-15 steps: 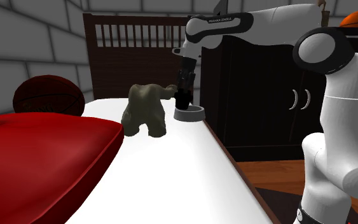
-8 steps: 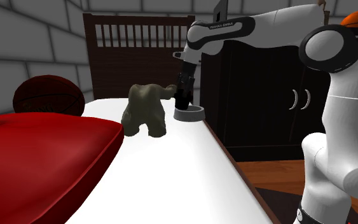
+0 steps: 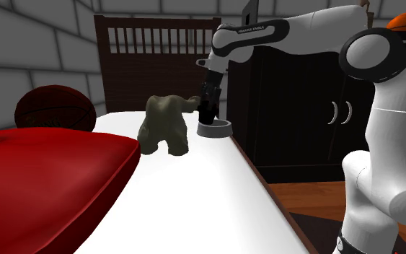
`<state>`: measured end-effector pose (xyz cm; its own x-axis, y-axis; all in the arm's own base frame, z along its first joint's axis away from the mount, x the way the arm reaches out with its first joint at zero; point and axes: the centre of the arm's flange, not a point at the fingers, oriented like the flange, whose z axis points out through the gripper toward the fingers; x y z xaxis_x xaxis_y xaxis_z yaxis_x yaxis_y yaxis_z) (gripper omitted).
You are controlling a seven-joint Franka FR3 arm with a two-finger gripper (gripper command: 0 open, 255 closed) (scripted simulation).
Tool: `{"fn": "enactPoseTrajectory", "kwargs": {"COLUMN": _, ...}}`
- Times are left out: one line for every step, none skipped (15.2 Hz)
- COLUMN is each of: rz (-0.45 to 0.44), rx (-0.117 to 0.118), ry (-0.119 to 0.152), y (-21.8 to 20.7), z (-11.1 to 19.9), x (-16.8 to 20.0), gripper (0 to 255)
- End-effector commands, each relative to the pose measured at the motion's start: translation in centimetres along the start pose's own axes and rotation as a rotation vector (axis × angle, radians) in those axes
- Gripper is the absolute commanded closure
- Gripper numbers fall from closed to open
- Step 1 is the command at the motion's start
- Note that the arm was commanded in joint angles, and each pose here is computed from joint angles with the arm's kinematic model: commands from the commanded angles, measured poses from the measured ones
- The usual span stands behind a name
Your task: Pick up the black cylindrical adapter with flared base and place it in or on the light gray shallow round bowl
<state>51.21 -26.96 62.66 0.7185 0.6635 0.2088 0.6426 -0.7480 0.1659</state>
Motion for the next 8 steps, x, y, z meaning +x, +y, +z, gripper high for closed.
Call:
{"fn": "enactPoseTrajectory", "kwargs": {"rz": -0.001, "rx": 0.055, "ry": -0.026, "y": -0.4, "z": 1.9, "x": 0.2, "gripper": 0}}
{"fn": "enactPoseTrajectory", "kwargs": {"rz": -0.001, "rx": 0.055, "ry": -0.026, "y": -0.5, "z": 1.5, "x": -0.2, "gripper": 0}}
{"fn": "enactPoseTrajectory", "kwargs": {"rz": -0.001, "rx": 0.056, "ry": -0.026, "y": -0.3, "z": 1.4, "x": -0.2, "gripper": 0}}
{"fn": "enactPoseTrajectory", "kwargs": {"rz": -0.001, "rx": 0.056, "ry": -0.026, "y": -0.1, "z": 1.4, "x": -0.3, "gripper": 0}}
{"fn": "enactPoseTrajectory", "kwargs": {"rz": -0.001, "rx": 0.055, "ry": -0.027, "y": -0.5, "z": 2.2, "x": -0.1, "gripper": 0}}
{"fn": "enactPoseTrajectory", "kwargs": {"rz": -0.001, "rx": 0.055, "ry": -0.027, "y": -0.4, "z": 0.9, "x": -0.1, "gripper": 0}}
{"fn": "enactPoseTrajectory", "kwargs": {"rz": -0.001, "rx": 0.055, "ry": -0.027, "y": -0.4, "z": -0.4, "x": 0.0, "gripper": 0}}
{"fn": "enactPoseTrajectory", "kwargs": {"rz": -0.001, "rx": 0.055, "ry": -0.027, "y": -0.3, "z": -1.7, "x": 0.0, "gripper": 0}}
